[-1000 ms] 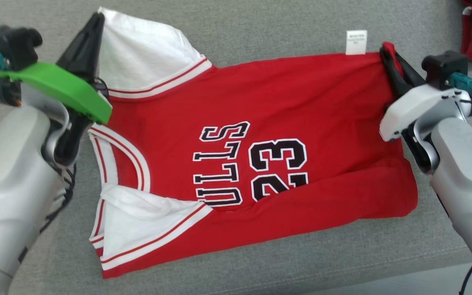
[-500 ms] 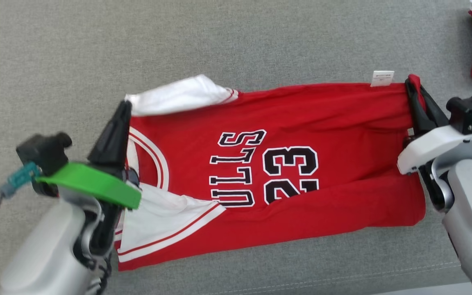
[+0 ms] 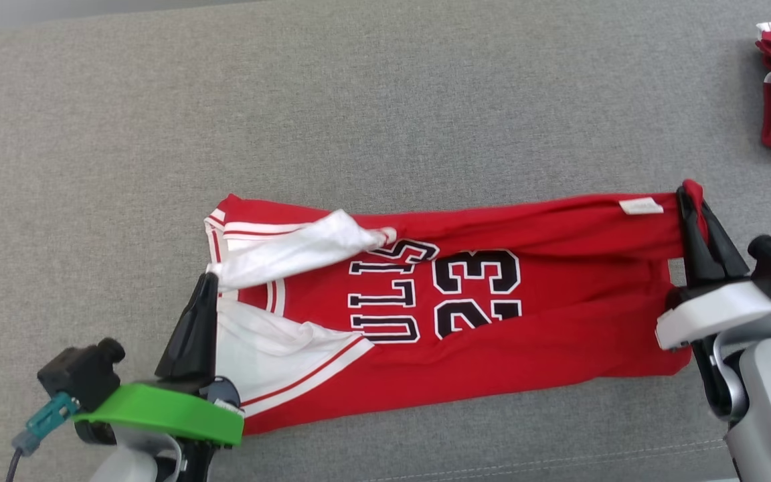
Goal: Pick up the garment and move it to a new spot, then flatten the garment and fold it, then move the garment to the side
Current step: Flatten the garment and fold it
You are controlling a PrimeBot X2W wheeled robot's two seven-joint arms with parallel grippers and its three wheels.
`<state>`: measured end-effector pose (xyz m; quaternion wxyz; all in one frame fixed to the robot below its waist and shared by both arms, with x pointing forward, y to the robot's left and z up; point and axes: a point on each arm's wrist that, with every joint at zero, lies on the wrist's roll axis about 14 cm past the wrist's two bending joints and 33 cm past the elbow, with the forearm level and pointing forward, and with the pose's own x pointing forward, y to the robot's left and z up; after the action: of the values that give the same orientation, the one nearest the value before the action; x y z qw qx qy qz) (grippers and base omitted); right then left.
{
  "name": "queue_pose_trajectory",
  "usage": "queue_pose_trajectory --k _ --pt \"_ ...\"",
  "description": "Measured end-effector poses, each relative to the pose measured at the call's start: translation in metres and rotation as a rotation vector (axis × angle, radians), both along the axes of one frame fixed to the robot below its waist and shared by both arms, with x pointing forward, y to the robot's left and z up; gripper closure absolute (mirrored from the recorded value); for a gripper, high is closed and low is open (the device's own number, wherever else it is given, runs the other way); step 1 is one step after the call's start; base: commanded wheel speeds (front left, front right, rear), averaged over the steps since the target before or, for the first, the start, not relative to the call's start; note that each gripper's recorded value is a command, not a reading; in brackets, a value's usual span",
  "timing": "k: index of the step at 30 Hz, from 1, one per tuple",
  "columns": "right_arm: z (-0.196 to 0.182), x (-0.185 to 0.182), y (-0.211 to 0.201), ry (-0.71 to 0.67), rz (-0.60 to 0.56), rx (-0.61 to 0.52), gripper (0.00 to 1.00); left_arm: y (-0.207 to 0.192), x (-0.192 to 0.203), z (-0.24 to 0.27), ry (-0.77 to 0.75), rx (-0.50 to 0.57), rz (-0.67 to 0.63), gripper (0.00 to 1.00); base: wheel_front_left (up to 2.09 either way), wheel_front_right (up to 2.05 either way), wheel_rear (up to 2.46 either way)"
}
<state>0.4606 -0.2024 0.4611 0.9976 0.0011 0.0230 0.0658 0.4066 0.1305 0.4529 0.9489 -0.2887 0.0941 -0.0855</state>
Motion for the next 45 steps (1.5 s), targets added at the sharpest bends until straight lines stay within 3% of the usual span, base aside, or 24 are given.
queue_pose_trajectory --k 2,3,4,5,6,7,8,14,20,27,42,43,44,45 --pt "-0.003 -0.007 -0.001 0.008 -0.013 0.018 0.95 0.004 -0.007 -0.004 0.017 -0.007 0.022 1.00 0.00 0.00 0.00" --pt "-0.004 -0.011 0.000 0.011 -0.016 0.025 0.52 0.004 -0.011 -0.007 0.029 -0.007 0.023 1.00 0.00 0.00 0.00" --pt "-0.004 -0.013 0.000 0.013 -0.018 0.028 0.00 0.003 -0.014 -0.009 0.034 -0.003 0.022 1.00 0.00 0.00 0.00" --pt "-0.005 -0.016 0.000 0.016 -0.020 0.036 0.00 0.003 -0.016 -0.011 0.039 -0.003 0.023 1.00 0.00 0.00 0.00" --pt "-0.006 -0.018 0.001 0.017 -0.022 0.043 0.00 0.003 -0.018 -0.013 0.045 -0.007 0.026 0.82 0.00 0.00 0.00" --pt "-0.006 -0.020 0.002 0.018 -0.023 0.046 0.00 0.003 -0.019 -0.015 0.052 -0.007 0.029 0.51 0.00 0.00 0.00" --pt "-0.005 -0.022 0.001 0.015 -0.028 0.051 0.00 0.003 -0.021 -0.017 0.059 -0.002 0.027 0.00 0.00 0.00 0.00" --pt "0.013 -0.031 -0.005 -0.036 -0.054 0.073 0.00 0.013 -0.017 -0.006 0.008 0.019 0.074 0.00 0.00 0.00 0.00" --pt "0.022 -0.035 -0.013 -0.056 -0.073 0.078 0.00 0.033 -0.005 0.020 -0.111 0.114 0.147 0.00 0.00 0.00 0.00" --pt "-0.019 -0.038 -0.010 0.082 -0.068 0.068 0.00 0.054 -0.002 0.041 -0.208 0.236 0.225 0.00 0.00 0.00 0.00" --pt "-0.088 -0.042 0.013 0.333 -0.075 0.151 0.00 0.081 -0.008 0.031 -0.192 0.407 0.260 0.00 0.00 0.00 0.00" --pt "-0.089 -0.042 0.014 0.339 -0.076 0.159 0.11 0.082 -0.009 0.030 -0.191 0.412 0.261 0.00 0.00 0.00 0.00" --pt "-0.090 -0.042 0.016 0.343 -0.079 0.171 0.55 0.082 -0.009 0.030 -0.190 0.414 0.260 0.00 0.00 0.00 0.00" --pt "-0.090 -0.041 0.017 0.344 -0.078 0.176 0.79 0.083 -0.010 0.030 -0.189 0.417 0.259 0.00 0.00 0.00 0.00"
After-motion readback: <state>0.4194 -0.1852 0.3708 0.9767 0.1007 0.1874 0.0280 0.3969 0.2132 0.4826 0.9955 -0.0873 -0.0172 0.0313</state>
